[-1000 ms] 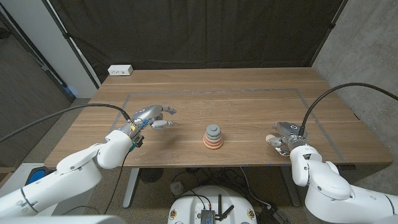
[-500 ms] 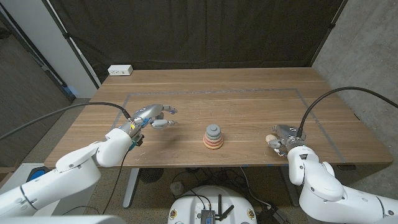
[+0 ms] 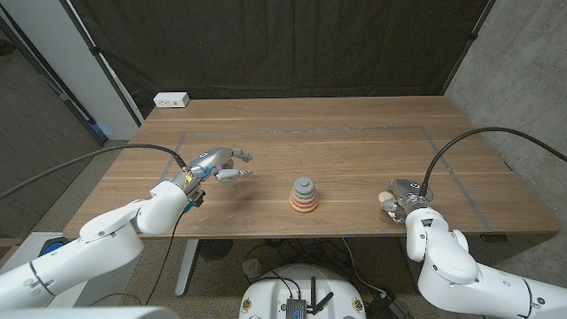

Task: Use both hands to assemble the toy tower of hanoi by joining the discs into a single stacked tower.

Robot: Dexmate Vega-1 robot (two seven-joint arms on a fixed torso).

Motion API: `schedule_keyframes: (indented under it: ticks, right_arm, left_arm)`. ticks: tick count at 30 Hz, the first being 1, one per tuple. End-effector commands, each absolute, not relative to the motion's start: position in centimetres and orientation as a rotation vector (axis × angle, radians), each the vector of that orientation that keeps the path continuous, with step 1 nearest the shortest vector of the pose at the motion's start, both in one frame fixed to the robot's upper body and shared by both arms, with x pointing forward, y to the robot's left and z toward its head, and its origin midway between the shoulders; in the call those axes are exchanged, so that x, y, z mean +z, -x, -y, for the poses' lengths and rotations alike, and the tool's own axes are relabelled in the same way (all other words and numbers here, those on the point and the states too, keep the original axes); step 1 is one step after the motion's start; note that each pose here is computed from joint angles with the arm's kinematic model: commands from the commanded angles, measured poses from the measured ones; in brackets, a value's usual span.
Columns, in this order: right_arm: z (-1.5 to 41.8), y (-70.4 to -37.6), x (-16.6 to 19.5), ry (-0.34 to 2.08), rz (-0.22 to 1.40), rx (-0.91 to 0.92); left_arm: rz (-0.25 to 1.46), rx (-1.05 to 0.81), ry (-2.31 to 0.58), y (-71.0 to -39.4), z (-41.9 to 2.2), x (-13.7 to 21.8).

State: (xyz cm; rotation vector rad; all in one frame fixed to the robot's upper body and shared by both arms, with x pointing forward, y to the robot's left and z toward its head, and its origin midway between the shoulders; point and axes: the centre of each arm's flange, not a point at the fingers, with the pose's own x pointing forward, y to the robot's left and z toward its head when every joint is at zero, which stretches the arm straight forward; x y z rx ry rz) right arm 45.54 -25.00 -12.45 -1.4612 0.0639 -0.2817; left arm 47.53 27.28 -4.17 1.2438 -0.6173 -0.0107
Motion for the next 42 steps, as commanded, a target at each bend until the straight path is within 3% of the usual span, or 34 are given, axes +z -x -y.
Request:
schedule_keyframes:
  ticks: [1,42]
  right_arm:
    - [24.9,-46.4,-12.8,1.463,-0.085,-0.274]
    - [25.2,-46.5,-14.1,1.447,-0.153,-0.233]
  left_arm:
    - [0.612,-0.013,-1.237,-47.8,-27.5,-4.2]
    - [0.609,-0.046,-1.224,-48.4,-27.4,-4.5]
